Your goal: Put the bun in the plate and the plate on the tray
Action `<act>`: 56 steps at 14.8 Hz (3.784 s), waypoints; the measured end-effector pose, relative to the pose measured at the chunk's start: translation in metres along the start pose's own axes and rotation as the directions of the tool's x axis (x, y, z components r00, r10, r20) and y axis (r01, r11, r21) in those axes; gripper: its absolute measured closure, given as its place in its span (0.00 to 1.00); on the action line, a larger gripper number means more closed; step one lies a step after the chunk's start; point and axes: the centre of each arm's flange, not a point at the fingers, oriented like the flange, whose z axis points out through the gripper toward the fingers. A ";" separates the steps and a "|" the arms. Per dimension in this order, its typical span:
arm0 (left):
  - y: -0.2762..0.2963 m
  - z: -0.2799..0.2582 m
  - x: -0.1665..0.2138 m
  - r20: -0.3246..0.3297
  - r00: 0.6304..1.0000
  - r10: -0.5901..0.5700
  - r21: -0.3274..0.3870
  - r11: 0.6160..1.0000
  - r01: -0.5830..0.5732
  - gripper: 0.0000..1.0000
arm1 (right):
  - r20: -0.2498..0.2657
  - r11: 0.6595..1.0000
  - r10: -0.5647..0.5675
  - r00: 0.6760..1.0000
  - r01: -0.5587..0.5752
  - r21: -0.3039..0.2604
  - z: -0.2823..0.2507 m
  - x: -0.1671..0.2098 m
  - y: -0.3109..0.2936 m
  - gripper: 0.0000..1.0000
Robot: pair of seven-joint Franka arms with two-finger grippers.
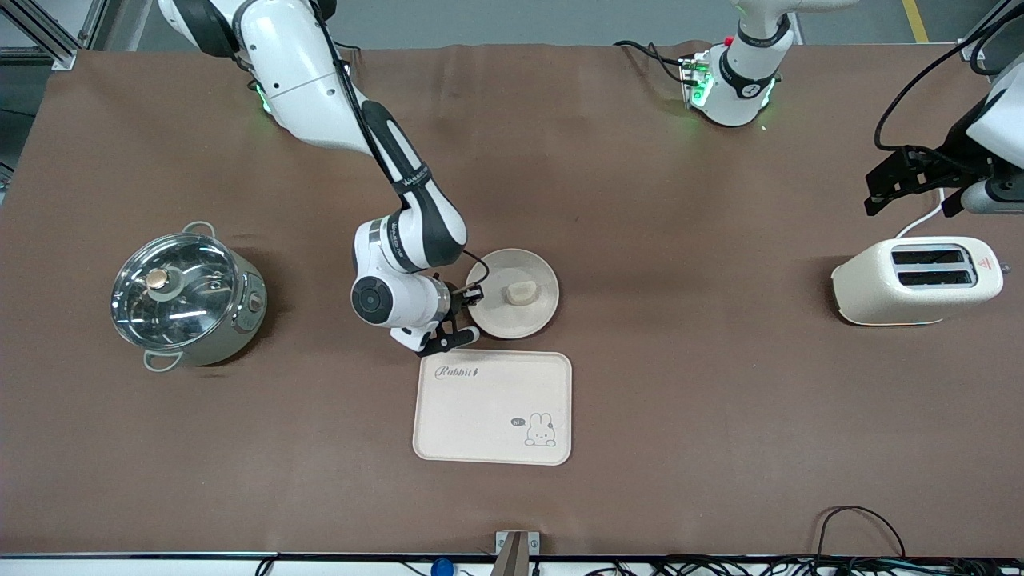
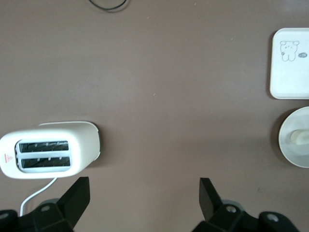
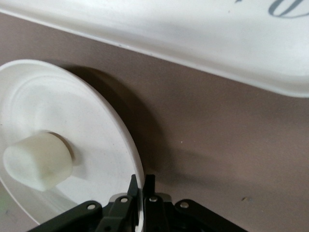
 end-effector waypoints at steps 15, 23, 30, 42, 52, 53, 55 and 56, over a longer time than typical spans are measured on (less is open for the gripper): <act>-0.005 -0.009 0.004 -0.003 1.000 -0.016 -0.058 0.998 0.016 0.00 | -0.179 0.956 0.212 0.961 -0.166 0.241 -0.102 0.050 0.025 0.94; -0.009 -0.001 0.009 0.010 1.000 -0.018 -0.030 0.999 0.018 0.00 | -0.270 0.940 0.285 0.919 -0.214 0.266 -0.103 0.107 0.069 0.94; -0.010 0.000 0.009 0.013 1.000 -0.016 -0.027 0.999 0.017 0.00 | -0.307 0.935 0.325 0.895 -0.255 0.247 -0.062 0.122 0.093 0.94; -0.010 0.000 0.009 0.013 1.000 -0.016 -0.027 0.999 0.017 0.00 | -0.282 0.986 0.165 0.945 -0.158 0.049 -0.143 0.110 0.081 0.02; -0.010 -0.001 0.010 0.012 1.000 -0.016 -0.027 0.999 0.016 0.00 | -0.271 0.949 0.106 0.957 -0.179 -0.260 -0.420 -0.029 0.092 0.00; -0.010 -0.001 0.010 0.012 1.000 -0.016 -0.027 0.999 0.016 0.00 | -0.275 0.947 0.120 0.954 -0.194 -0.256 -0.435 -0.047 0.101 0.00; -0.010 -0.001 0.010 0.012 1.000 -0.016 -0.027 0.999 0.016 0.00 | -0.282 0.938 0.131 0.950 -0.210 -0.275 -0.456 -0.080 0.110 0.00; -0.010 -0.001 0.010 0.012 1.000 -0.016 -0.027 0.999 0.016 0.00 | -0.283 0.938 0.134 0.950 -0.214 -0.273 -0.464 -0.097 0.113 0.00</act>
